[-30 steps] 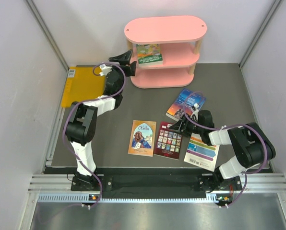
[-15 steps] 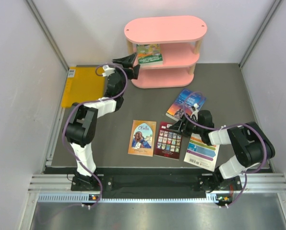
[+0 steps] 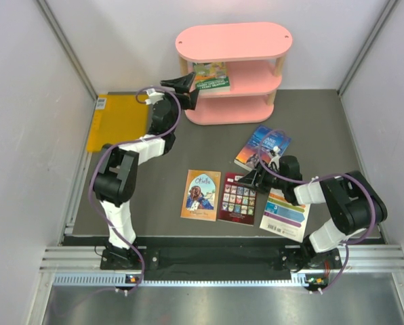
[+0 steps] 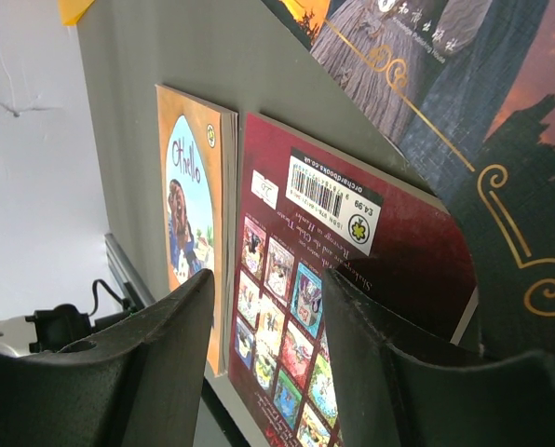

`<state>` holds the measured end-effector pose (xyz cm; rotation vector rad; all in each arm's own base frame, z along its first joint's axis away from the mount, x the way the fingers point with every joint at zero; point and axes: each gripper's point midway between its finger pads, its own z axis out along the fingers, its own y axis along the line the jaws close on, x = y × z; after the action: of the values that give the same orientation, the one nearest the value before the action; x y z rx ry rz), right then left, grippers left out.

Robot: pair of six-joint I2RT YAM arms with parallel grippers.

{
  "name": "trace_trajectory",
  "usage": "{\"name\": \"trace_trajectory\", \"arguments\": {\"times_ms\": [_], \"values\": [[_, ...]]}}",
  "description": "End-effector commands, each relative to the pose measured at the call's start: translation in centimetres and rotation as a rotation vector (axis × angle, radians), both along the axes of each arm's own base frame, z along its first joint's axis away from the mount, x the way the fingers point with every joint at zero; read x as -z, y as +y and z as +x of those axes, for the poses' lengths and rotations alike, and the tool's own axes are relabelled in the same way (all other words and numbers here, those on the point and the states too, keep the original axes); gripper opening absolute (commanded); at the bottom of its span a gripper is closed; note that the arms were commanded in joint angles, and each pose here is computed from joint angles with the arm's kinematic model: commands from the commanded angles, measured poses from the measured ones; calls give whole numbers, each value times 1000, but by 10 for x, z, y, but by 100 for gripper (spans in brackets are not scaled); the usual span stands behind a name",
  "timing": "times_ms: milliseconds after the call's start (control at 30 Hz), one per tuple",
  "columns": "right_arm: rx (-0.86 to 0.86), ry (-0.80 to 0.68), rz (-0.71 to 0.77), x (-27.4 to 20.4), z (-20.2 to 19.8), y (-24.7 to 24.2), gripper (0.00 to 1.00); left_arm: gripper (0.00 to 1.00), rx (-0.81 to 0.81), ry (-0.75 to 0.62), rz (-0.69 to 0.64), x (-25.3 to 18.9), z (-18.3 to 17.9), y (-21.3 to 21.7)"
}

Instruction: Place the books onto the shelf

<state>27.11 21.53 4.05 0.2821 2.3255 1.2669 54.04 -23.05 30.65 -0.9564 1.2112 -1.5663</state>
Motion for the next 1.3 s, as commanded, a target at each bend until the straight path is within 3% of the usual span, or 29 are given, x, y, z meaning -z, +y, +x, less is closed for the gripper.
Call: {"name": "trace_trajectory", "arguments": {"times_ms": [0,500,967,1267], "values": [[-30,2,-5,3,-1,7,50,99,28,-31,19,-8,1,-9],[-36,8,-2,4,-2,7,50,99,5,-5,62,11,5,-13],[-43,14,0,6,-2,8,50,99,-88,-11,64,7,19,28],[-45,20,1,7,-2,9,50,99,-85,-46,60,-5,24,32]]}}
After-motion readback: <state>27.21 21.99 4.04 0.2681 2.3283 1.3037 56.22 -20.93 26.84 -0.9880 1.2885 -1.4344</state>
